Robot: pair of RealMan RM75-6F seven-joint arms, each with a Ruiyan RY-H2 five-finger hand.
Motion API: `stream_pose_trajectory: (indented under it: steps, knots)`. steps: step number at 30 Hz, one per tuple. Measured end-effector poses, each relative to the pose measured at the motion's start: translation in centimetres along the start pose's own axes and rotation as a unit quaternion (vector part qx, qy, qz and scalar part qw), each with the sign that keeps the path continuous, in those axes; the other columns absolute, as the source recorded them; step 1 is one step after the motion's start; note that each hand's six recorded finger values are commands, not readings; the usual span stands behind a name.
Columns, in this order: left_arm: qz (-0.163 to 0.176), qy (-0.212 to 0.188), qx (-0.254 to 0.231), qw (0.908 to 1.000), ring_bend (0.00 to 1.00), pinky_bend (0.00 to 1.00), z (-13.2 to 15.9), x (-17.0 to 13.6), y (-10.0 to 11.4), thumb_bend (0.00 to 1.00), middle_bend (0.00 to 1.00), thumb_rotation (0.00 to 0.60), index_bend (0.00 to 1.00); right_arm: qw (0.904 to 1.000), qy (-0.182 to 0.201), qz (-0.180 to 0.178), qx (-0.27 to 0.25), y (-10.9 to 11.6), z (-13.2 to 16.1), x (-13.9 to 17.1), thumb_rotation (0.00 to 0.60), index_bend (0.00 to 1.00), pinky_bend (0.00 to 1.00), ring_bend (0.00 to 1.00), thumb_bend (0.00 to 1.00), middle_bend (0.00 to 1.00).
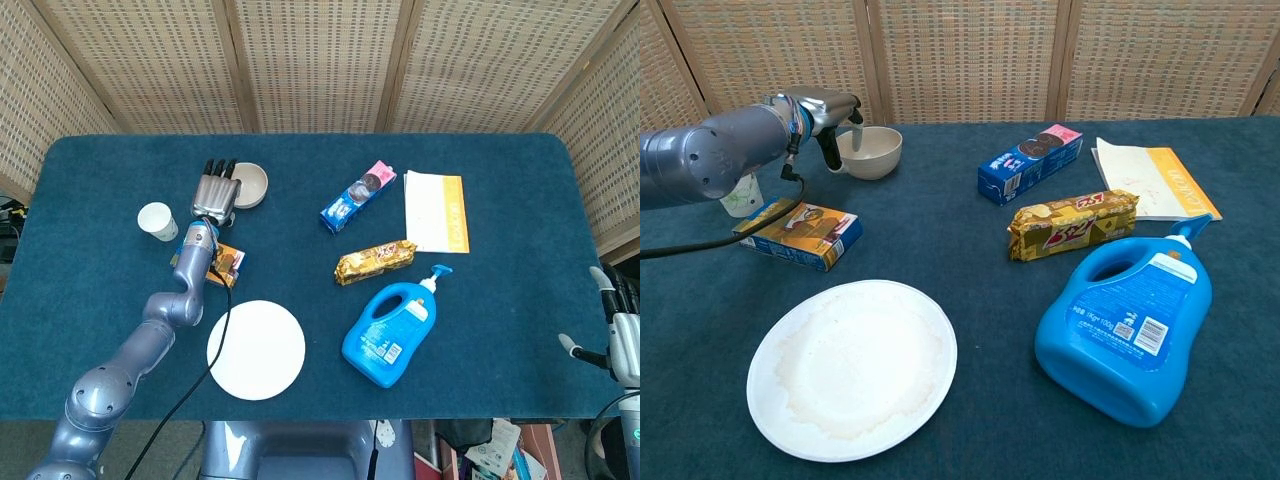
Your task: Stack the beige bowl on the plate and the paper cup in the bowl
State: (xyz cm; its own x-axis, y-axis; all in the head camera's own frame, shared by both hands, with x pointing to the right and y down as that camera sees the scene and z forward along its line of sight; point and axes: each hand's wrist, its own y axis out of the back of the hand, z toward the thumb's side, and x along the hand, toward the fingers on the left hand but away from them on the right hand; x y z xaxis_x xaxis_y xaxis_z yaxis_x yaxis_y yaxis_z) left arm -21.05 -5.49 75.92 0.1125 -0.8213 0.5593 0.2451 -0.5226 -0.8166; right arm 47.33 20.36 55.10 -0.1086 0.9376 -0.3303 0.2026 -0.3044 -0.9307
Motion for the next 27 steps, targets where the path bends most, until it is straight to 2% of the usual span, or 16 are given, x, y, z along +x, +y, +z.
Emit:
stream_pose_trajectory:
  steps: [13, 27]
  knots:
    - [-0.021, 0.002, 0.012, 0.9997, 0.0, 0.0, 0.5, 0.1, -1.0, 0.3, 0.04, 0.6, 0.44, 0.9999, 0.003, -0.01, -0.005, 0.4, 0.1, 0.1, 0.6, 0.0, 0.0, 0.0, 0.15, 0.0]
    - [-0.015, 0.005, 0.012, 0.9998, 0.0, 0.0, 0.5, 0.0, -1.1, 0.4, 0.06, 0.6, 0.55, 0.9997, 0.01, -0.022, -0.007, 0.8, 0.4, 0.3, 0.6, 0.0, 0.0, 0.0, 0.15, 0.0]
